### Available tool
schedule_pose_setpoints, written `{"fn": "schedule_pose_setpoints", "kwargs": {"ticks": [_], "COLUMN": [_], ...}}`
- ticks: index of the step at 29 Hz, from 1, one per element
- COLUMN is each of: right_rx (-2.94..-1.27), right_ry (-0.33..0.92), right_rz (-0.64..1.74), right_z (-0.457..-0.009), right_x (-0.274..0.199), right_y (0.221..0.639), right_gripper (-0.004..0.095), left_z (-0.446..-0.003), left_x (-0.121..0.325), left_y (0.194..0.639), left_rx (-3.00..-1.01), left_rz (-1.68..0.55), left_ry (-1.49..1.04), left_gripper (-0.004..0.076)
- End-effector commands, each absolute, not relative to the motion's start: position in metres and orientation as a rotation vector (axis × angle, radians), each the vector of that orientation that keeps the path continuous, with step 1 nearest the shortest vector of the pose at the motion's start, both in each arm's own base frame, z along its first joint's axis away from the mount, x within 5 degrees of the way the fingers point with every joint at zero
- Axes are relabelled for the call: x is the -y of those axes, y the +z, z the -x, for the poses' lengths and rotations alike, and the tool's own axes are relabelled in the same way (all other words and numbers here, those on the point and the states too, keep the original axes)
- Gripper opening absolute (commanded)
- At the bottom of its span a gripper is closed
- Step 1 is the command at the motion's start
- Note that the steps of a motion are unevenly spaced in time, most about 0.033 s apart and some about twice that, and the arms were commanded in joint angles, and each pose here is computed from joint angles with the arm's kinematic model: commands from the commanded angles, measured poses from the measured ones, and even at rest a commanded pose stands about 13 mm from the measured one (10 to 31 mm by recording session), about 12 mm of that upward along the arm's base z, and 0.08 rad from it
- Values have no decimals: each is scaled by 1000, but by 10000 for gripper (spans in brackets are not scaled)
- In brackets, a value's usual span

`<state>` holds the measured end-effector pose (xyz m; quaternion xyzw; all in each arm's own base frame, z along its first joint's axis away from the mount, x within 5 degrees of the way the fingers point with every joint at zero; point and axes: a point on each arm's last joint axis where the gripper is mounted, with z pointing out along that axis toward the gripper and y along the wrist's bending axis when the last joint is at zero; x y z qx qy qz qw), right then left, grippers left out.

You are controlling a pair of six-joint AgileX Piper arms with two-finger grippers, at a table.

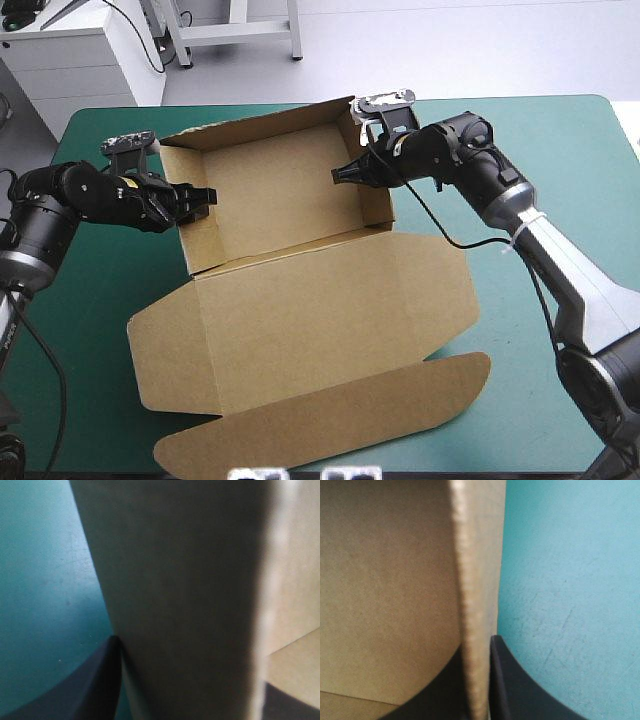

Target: Fold the box

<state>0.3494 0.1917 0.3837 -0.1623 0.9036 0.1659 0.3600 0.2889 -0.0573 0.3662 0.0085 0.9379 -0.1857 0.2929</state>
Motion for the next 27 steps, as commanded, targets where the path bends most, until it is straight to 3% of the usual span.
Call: {"fn": "schedule_pose_setpoints", "kwargs": {"ticks": [1, 3, 4, 9, 13, 22, 25, 27], "right_rx": [-2191, -2190, -2196, -2231, -2263, -2275, -2292, -2327], "right_ry": [555, 538, 530, 454, 390, 390, 384, 372], "right_rz": [386, 387, 385, 405, 402, 377, 347, 326], "right_z": [-331, -332, -332, -331, -331, -331, -334, -336], "right_x": [-193, -192, -191, -187, -183, -182, -182, -182], "right_y": [424, 423, 423, 419, 416, 416, 413, 407], "right_gripper": [-6, -6, -6, -4, -4, -4, -4, -4], "left_z": [-290, -290, -290, -289, -285, -281, -280, -279], "left_x": [59, 59, 60, 72, 88, 102, 102, 101], "left_y": [385, 386, 386, 388, 386, 385, 385, 385], "left_rx": [-2373, -2370, -2369, -2344, -2332, -2322, -2329, -2332], "left_rz": [7, -11, -20, -52, -226, -337, -337, -338], "left_ry": [-504, -504, -505, -542, -385, -321, -325, -325], "left_gripper": [157, 12, -6, -8, -8, -8, 20, 81]}}
